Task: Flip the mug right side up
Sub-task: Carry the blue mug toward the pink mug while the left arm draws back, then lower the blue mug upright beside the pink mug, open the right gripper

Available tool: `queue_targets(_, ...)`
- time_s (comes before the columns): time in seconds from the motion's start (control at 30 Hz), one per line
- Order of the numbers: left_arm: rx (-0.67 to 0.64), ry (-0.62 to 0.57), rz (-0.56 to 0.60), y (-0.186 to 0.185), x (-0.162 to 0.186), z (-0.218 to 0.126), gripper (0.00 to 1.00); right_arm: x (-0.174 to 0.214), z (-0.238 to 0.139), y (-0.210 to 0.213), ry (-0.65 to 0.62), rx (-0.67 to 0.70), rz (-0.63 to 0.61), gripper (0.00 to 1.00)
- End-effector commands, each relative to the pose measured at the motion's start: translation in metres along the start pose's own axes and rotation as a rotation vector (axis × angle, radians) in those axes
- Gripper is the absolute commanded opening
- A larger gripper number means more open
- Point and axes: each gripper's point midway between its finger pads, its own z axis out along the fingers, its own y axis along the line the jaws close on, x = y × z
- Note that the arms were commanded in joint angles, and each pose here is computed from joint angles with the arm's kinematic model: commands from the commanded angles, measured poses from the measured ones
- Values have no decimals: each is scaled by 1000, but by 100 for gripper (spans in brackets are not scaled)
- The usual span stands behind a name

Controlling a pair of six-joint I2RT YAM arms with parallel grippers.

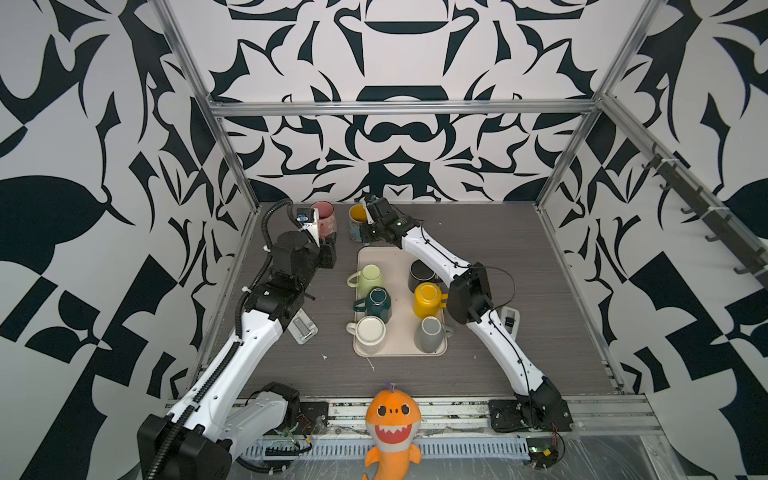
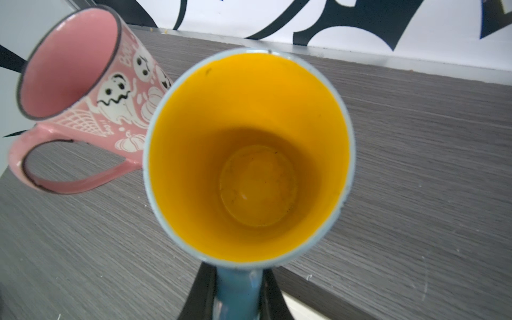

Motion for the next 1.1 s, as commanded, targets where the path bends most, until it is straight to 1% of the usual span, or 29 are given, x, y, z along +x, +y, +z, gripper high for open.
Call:
queue_targets(0.0, -17, 0, -11, 5, 3, -4, 55, -89, -56, 41, -272, -111, 1, 0)
queue_targets(0.1, -21, 4, -10, 7, 4, -4, 55, -88, -53, 43, -273, -116, 0, 4)
queue_targets(0.2, -25, 8, -6, 7, 5, -4, 55, -87, -52, 45, -272, -124, 2, 12)
queue_targets(0.43, -33, 13, -3, 9, 8, -4, 55, -81, -45, 46, -260, -129, 8, 22)
queue_targets(0.73, -37, 18, 4, 10, 10, -3, 55, -78, -41, 48, -253, -140, 14, 28)
queue_targets(1.07, -39, 20, 3, 11, 11, -4, 55, -68, -40, 50, -211, -153, 28, 29)
